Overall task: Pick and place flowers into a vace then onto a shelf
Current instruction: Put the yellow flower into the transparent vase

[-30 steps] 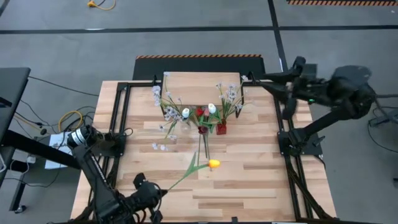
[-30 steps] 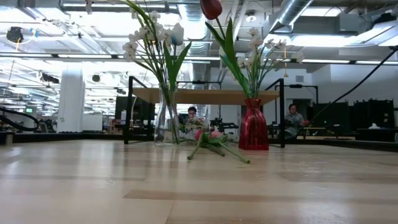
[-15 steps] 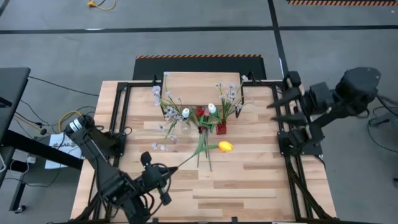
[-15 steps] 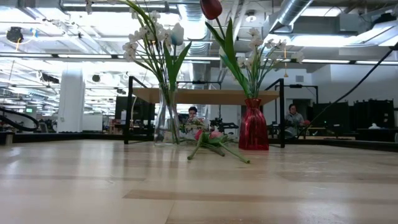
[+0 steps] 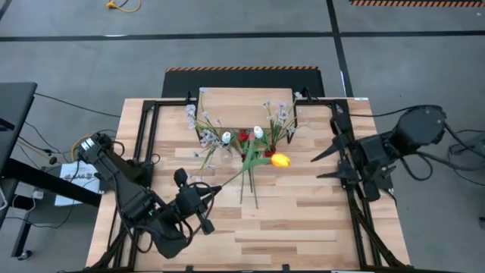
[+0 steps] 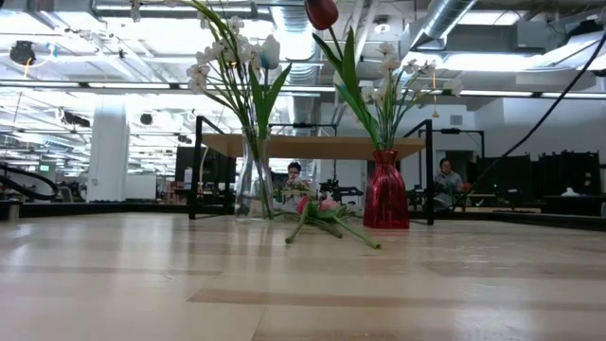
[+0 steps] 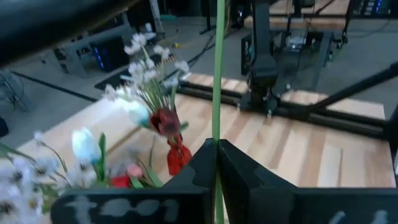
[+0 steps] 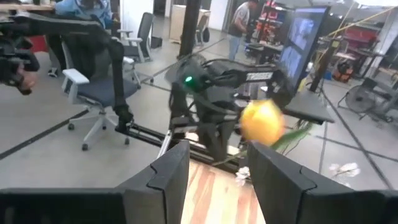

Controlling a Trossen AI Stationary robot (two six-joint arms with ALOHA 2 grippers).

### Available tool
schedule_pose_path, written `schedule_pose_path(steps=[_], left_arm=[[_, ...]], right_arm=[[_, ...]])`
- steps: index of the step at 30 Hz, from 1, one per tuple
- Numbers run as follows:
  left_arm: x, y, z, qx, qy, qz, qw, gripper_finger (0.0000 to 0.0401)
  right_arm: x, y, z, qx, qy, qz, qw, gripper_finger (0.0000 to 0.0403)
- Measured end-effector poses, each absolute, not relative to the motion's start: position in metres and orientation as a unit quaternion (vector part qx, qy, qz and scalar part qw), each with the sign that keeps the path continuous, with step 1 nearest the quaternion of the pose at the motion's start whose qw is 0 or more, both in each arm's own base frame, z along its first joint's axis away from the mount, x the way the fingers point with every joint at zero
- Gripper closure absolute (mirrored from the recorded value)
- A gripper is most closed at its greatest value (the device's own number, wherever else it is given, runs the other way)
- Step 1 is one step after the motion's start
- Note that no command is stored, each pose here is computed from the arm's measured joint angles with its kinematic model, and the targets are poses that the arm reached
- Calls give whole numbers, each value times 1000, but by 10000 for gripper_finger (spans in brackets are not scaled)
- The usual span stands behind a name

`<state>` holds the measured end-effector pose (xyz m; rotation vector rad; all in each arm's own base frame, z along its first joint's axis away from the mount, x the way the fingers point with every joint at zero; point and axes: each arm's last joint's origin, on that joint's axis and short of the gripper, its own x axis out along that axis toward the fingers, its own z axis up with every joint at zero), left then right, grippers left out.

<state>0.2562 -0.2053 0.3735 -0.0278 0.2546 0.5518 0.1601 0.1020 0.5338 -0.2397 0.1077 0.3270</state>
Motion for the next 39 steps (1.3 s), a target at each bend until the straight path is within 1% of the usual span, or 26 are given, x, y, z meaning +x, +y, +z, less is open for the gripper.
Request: schedule_pose_path(steps=[3,9,18,29,35,39], left_arm=[[259,-202,383,-10,113,268,957,401],[268,-201,396,4,91,258,962,401],[282,-196,410,9,67,228,971,401],[286,-197,425,27,32,205,978,401],[290,-194,424,26,35,191,981,401],[290,-193,424,26,35,191,981,401]], right_arm=[[165,108,531,-113,62,164,978,240],[184,119,523,-122,77,129,981,221],[226,132,514,-130,65,90,985,200],[258,133,504,-127,61,68,988,202],[266,133,507,-116,35,82,989,203],[268,132,507,-113,31,87,989,214]])
